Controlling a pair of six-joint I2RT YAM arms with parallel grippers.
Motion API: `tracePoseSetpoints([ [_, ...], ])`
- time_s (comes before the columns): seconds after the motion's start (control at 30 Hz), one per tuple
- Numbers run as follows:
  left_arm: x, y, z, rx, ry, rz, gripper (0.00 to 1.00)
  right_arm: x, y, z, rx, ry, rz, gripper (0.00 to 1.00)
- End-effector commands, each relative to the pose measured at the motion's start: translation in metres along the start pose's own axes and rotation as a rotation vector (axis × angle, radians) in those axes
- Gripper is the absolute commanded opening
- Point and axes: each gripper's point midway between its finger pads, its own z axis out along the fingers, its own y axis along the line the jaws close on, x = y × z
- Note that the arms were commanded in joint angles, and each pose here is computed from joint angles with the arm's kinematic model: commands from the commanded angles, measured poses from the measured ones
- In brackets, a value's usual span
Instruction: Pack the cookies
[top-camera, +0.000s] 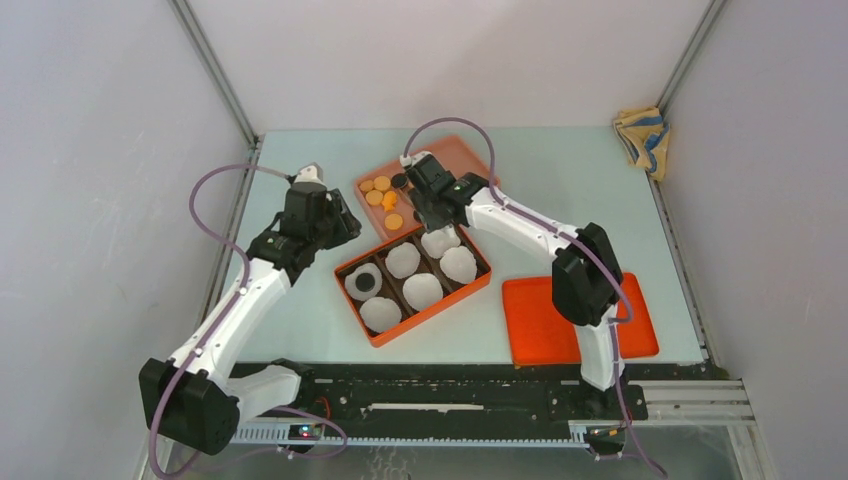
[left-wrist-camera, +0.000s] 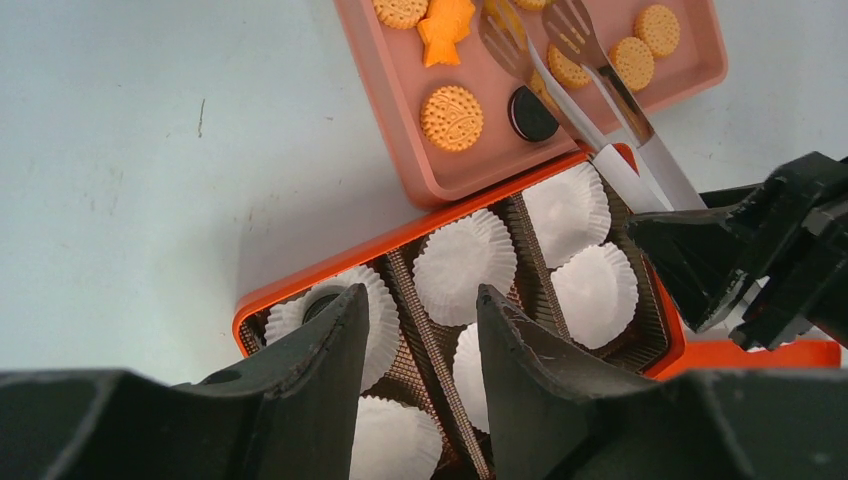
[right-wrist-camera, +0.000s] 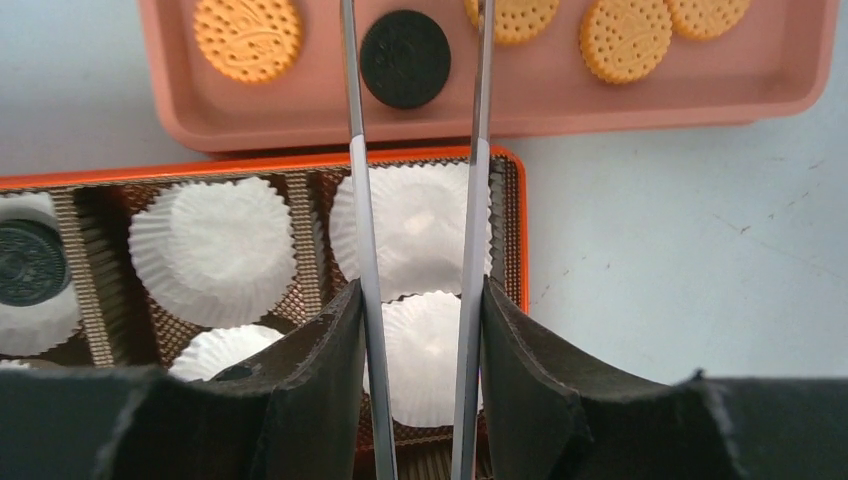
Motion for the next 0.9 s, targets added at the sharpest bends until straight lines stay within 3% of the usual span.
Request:
tracePoseSetpoints([
  [0.0,-0.014,-0.005,-0.001,0.014,-0.039,0.014,0.5,-0.021,-0.019,-0.007,0.018,-0.055,0.038,0.49],
  [0.27,-0.015,-0.006,-0.002,0.018,-0.042,0.008,0.5,-0.012,-0.034,0.019,0.03,-0.018,0.068,0.5],
  [0.57,-0.011,-0.003,-0.001,0.009,-0.035,0.01,0.5,-0.015,-0.019,0.038,-0.081,0.015,0.103,0.48],
  [0.63,-0.01,-0.002,-0.001,0.008,-0.034,0.01,0.5,-0.016,-0.018,0.038,-0.083,0.018,0.102,0.41],
  [0.77,-0.009,0.0,-0.003,0.006,-0.035,0.011,0.5,-0.019,-0.024,0.028,-0.05,0.02,0.11,0.16],
  [0.87,-0.01,0.0,-0.003,0.005,-0.038,0.015,0.5,-0.029,-0.027,0.008,-0.049,-0.029,0.121,0.07],
])
